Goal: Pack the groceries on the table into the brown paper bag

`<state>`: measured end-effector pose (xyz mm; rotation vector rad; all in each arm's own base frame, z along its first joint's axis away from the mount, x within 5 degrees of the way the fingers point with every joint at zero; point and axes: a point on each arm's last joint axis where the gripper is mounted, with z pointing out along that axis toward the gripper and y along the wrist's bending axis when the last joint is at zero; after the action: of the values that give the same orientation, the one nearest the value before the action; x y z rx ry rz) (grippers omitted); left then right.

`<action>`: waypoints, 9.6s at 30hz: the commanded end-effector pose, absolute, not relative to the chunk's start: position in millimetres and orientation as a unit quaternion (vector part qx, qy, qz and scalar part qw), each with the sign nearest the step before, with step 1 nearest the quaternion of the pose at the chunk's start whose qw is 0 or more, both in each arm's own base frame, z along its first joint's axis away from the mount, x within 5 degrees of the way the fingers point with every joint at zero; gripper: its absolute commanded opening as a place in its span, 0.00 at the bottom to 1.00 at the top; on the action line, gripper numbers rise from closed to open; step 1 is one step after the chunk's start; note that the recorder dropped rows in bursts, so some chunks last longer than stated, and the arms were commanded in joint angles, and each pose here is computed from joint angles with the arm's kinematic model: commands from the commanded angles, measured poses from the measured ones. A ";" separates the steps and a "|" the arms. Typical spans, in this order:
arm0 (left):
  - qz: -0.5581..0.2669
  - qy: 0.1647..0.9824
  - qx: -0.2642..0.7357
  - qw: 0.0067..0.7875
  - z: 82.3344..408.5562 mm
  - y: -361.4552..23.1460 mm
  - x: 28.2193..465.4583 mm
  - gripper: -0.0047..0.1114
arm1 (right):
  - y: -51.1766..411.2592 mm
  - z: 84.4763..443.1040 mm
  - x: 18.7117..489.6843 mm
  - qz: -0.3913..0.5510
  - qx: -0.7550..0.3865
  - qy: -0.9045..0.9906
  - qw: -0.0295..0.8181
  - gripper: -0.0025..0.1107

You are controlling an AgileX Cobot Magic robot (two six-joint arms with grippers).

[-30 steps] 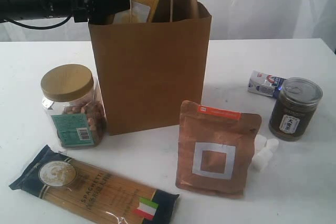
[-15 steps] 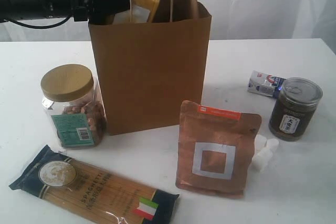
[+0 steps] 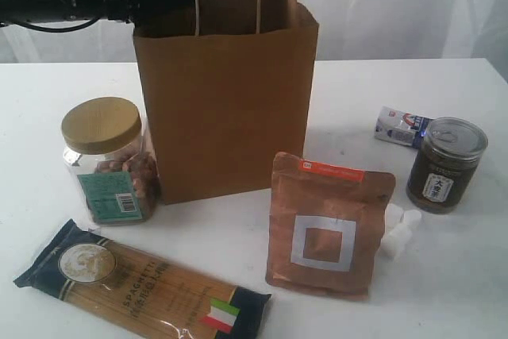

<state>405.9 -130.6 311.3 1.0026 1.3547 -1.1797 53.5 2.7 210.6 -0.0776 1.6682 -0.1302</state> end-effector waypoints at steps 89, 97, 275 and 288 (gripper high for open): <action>-0.334 0.750 0.364 0.439 150.3 24.8 313.7 0.95 | 2.0 210.8 53.7 -0.058 -0.028 0.738 0.671 0.02; -0.346 0.735 0.369 0.453 155.3 25.9 321.2 0.95 | 1.9 211.1 53.7 -0.059 -0.028 0.737 0.672 0.02; -0.430 0.758 0.358 0.336 153.8 20.0 296.7 0.04 | 270.8 174.3 220.0 -0.024 -0.686 0.715 0.133 0.40; -0.397 0.769 0.318 0.388 180.3 23.4 275.6 0.04 | 240.8 249.9 206.0 0.059 -0.470 0.856 0.206 0.39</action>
<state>281.2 18.7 168.6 0.8917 1.9865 -1.0315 211.5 256.3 221.1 -1.4913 2.3618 0.0649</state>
